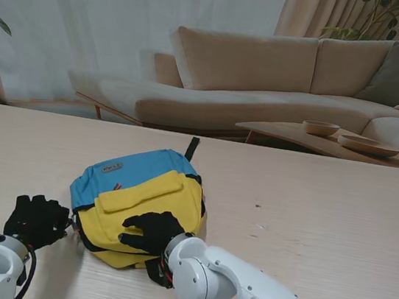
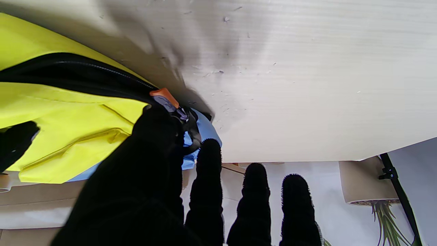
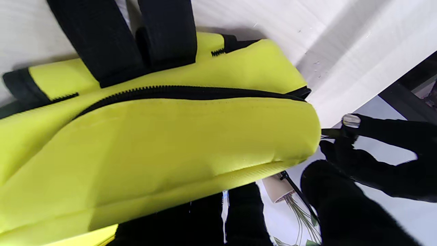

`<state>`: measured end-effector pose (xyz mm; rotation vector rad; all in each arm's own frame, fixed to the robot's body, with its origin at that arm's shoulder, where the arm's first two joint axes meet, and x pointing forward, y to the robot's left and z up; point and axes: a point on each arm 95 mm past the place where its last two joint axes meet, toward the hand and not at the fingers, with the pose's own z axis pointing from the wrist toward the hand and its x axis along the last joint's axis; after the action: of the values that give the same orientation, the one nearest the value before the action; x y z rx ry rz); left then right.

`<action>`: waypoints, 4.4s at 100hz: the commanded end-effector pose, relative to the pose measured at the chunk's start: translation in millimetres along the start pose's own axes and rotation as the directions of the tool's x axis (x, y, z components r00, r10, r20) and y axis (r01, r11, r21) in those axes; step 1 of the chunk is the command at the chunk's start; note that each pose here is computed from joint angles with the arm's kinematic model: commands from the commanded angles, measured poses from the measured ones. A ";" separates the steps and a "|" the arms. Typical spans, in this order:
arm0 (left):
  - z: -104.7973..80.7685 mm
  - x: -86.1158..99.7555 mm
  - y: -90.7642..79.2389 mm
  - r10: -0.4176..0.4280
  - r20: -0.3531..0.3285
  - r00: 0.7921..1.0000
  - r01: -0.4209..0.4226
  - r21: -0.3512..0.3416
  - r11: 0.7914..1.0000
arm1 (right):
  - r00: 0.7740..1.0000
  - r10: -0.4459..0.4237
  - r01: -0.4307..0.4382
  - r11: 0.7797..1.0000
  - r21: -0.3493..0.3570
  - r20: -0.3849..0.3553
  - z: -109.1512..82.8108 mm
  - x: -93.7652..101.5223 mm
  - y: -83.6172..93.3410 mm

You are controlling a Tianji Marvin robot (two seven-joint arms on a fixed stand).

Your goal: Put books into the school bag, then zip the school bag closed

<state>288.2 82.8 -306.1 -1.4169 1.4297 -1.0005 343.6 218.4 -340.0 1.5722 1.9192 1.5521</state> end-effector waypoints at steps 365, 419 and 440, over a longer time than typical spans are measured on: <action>-76.3 89.2 -12.8 0.070 -0.258 0.964 -0.076 -0.013 0.997 | 0.952 0.153 -0.218 0.947 -0.236 -0.267 -106.8 -14.9 15.5; -82.9 91.7 -25.5 0.083 -0.285 0.955 -0.080 0.024 0.997 | 0.919 0.299 -0.328 0.942 -0.076 -0.259 -91.9 1.0 -30.2; -84.8 92.3 -26.0 0.089 -0.294 0.952 -0.088 0.016 0.996 | 0.916 0.335 -0.356 0.932 -0.062 -0.221 -76.0 10.5 -35.7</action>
<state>220.8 -11.2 -259.4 -1.2098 1.6712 -1.1992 267.4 179.9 -331.6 1.8187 1.6825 1.9887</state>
